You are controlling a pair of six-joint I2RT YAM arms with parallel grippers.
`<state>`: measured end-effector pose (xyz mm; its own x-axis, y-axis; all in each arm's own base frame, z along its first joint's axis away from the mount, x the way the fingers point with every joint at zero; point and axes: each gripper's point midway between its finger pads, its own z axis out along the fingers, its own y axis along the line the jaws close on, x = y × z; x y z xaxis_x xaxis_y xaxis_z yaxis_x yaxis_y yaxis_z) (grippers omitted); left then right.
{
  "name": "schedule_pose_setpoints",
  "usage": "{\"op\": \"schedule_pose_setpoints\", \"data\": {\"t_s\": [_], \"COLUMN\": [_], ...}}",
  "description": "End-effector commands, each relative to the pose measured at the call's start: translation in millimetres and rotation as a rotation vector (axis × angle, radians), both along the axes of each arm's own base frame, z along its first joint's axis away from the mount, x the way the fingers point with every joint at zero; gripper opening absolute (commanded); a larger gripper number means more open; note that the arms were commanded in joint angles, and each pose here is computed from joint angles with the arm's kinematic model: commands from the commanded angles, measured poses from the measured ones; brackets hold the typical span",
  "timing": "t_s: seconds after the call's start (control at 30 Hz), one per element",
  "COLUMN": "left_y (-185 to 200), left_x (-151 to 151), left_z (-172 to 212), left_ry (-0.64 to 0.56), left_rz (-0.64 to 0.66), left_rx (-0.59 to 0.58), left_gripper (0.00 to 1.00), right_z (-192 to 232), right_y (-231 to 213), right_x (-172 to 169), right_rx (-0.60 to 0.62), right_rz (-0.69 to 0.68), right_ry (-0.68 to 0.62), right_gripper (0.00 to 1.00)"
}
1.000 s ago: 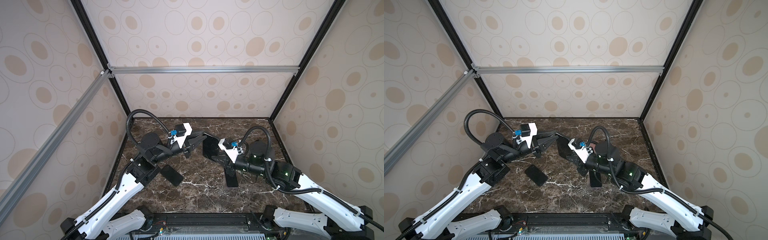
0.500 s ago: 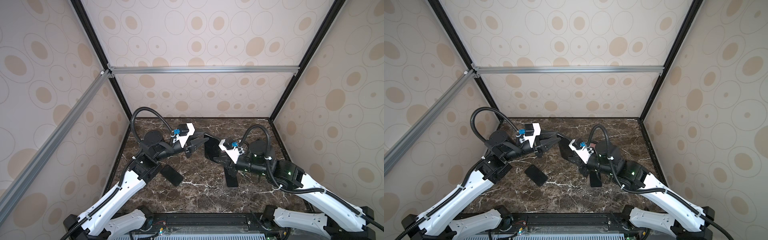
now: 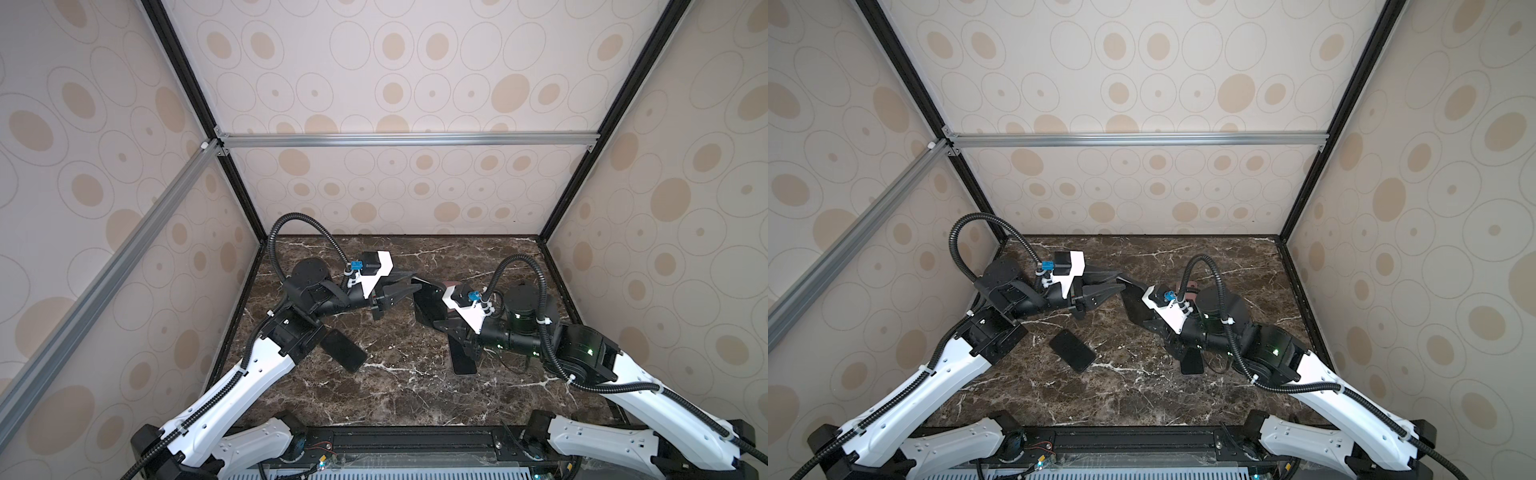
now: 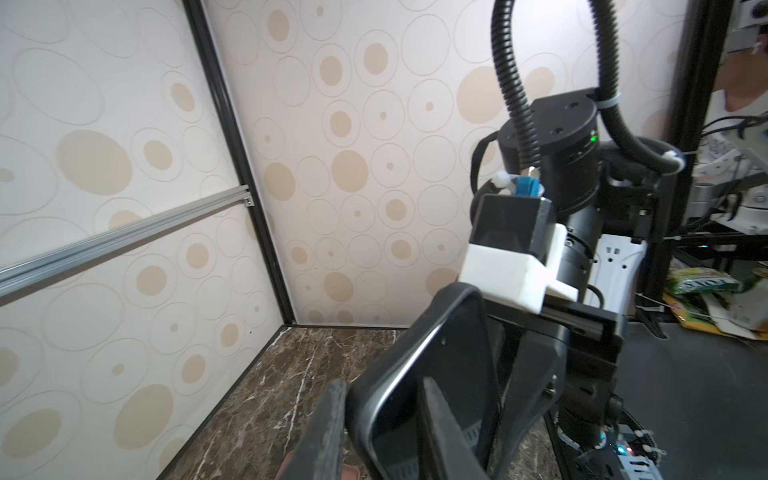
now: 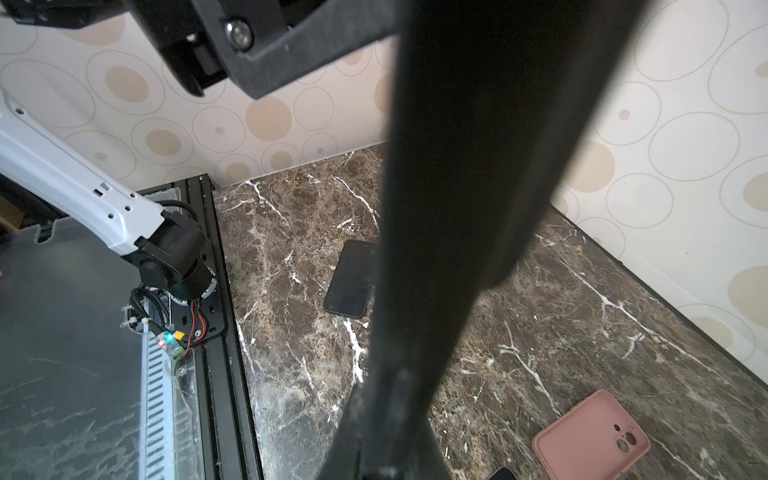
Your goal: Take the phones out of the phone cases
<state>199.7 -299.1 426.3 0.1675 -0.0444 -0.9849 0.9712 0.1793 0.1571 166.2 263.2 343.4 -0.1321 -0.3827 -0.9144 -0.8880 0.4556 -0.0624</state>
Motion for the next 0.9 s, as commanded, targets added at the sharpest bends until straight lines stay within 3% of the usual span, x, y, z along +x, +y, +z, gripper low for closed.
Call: {"op": "schedule_pose_setpoints", "data": {"t_s": [0.0,0.3,0.57,0.67,0.87], "left_y": [-24,-29,-3,15,31], "left_x": [-40,-33,1,9,4], "left_z": [-66,-72,-40,-24,9], "left_ry": [0.215,0.241,0.11,0.061,0.046], "left_rz": [-0.284,-0.266,0.076,0.204,0.243], "left_rx": [0.148,0.161,0.051,-0.01,-0.119], "left_gripper": [0.29,0.31,0.48,0.48,0.43], "right_z": [66,62,59,51,45], "right_y": [30,43,17,8,-3], "right_x": [-27,-38,6,19,28], "right_rx": [0.182,0.174,0.198,0.205,0.224], "right_rz": [0.214,0.314,-0.006,-0.109,-0.192], "right_ry": [-0.237,-0.192,-0.219,-0.193,-0.139], "right_gripper": [0.0,0.0,0.0,0.0,0.0]}}
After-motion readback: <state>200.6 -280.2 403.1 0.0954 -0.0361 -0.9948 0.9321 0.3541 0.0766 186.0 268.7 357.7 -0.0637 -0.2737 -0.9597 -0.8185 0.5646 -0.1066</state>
